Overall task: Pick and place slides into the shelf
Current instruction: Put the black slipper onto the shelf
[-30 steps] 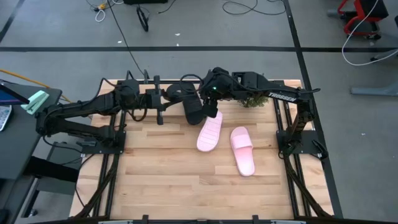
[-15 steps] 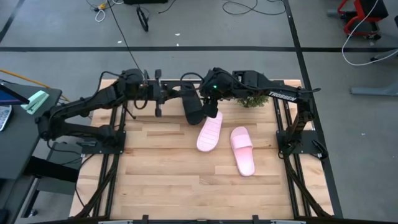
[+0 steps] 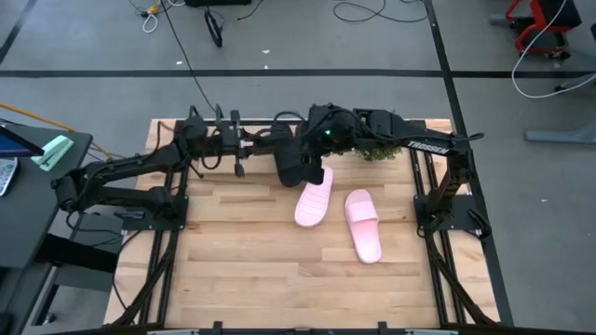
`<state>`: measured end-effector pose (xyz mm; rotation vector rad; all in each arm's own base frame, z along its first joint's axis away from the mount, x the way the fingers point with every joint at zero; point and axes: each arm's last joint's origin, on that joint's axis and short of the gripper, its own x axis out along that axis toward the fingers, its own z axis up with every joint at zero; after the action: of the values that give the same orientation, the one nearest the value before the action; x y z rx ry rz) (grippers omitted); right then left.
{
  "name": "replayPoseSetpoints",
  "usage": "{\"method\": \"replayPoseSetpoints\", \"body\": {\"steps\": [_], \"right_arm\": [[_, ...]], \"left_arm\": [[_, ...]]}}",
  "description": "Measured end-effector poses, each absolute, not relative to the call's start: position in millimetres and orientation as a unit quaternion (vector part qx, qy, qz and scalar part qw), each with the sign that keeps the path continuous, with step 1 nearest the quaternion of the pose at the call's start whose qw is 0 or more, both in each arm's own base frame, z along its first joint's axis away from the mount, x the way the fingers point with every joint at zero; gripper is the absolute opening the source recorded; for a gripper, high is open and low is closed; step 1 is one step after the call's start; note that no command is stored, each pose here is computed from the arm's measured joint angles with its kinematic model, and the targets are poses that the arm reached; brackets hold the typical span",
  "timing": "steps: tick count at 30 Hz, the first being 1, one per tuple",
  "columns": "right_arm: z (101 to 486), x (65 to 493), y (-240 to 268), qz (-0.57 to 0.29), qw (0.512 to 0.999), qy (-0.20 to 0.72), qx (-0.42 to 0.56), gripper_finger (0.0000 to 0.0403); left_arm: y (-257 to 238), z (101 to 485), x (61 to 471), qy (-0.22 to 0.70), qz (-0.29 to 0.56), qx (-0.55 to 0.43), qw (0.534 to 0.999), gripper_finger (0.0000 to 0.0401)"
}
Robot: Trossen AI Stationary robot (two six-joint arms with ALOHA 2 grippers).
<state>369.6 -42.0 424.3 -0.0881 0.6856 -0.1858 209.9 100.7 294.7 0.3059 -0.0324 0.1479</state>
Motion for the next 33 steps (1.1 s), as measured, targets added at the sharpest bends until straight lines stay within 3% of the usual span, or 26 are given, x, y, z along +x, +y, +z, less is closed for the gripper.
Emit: {"method": "replayPoseSetpoints", "body": {"steps": [5, 11, 22, 28, 33], "right_arm": [[422, 376, -45, -0.097, 0.937, 0.327, -0.071, 0.02], [437, 384, -55, -0.121, 0.957, 0.246, -0.098, 0.0203], [437, 382, -64, -0.141, 0.961, 0.237, -0.028, 0.0198], [435, 385, -64, -0.119, 0.965, 0.233, -0.005, 0.0191], [427, 394, -61, -0.097, 0.966, 0.241, 0.014, 0.019]], "left_arm": [[99, 291, 207, -0.051, 0.078, 0.171, 0.981, 0.006], [98, 289, 207, -0.041, 0.044, 0.207, 0.977, 0.006], [117, 283, 196, -0.013, 0.027, 0.276, 0.961, 0.006], [132, 283, 182, -0.024, -0.028, 0.26, 0.965, 0.006], [144, 281, 170, -0.016, -0.025, 0.24, 0.97, 0.006]]}}
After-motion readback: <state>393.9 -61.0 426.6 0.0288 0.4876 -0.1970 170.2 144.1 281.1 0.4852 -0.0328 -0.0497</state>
